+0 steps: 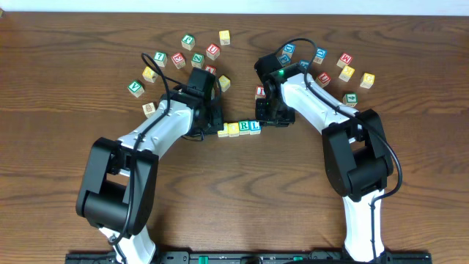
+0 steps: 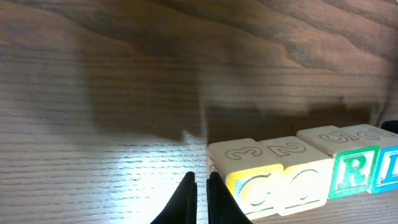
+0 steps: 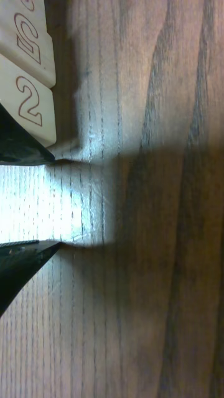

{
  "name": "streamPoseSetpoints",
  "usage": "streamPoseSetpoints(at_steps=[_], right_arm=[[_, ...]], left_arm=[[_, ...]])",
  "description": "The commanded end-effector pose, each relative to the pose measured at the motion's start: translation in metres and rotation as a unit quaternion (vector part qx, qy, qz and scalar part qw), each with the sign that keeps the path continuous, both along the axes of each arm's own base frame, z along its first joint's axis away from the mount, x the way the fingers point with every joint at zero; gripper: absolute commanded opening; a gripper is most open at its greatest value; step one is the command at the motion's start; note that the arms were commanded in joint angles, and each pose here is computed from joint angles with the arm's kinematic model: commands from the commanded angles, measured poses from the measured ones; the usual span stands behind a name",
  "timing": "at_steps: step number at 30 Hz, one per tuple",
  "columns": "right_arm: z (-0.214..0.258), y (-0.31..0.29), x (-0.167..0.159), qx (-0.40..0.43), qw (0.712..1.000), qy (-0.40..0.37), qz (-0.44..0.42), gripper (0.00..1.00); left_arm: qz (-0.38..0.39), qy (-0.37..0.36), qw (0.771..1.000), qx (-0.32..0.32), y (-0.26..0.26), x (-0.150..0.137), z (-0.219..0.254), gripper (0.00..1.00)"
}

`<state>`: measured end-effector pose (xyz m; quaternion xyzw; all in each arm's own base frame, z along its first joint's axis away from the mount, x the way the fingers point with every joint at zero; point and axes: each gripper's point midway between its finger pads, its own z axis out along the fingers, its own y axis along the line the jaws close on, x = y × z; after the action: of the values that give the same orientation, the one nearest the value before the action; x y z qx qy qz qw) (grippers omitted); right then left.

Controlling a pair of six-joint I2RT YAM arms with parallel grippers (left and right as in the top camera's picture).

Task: Spell out CORL

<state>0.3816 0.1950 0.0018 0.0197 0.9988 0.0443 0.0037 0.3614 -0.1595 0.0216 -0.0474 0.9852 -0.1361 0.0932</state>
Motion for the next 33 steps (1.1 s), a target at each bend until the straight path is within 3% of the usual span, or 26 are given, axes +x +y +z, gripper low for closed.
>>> streamPoseSetpoints(at_steps=[1,9,17,25,33], right_arm=[[0.01,-0.005,0.002,-0.011,1.0,-0.016,-0.007,0.35],[0.024,-0.015,0.005,-0.021,0.999,-0.029,-0.012,0.36],[0.047,-0.03,0.012,-0.015,0.999,-0.049,-0.005,0.36],[0.073,-0.036,0.018,-0.005,0.997,-0.079,0.003,0.4],[0.111,-0.037,0.022,0.011,0.992,-0.125,0.008,0.5]], left_arm=[[0.004,0.005,1.0,-0.001,0.006,0.0,-0.003,0.08],[-0.015,-0.002,1.0,0.004,0.01,0.003,-0.002,0.08],[0.009,0.0,1.0,0.019,0.046,0.012,0.018,0.08],[0.036,-0.06,0.997,0.015,0.074,0.02,0.071,0.08],[0.081,-0.146,0.986,0.008,0.111,0.02,0.14,0.09]])
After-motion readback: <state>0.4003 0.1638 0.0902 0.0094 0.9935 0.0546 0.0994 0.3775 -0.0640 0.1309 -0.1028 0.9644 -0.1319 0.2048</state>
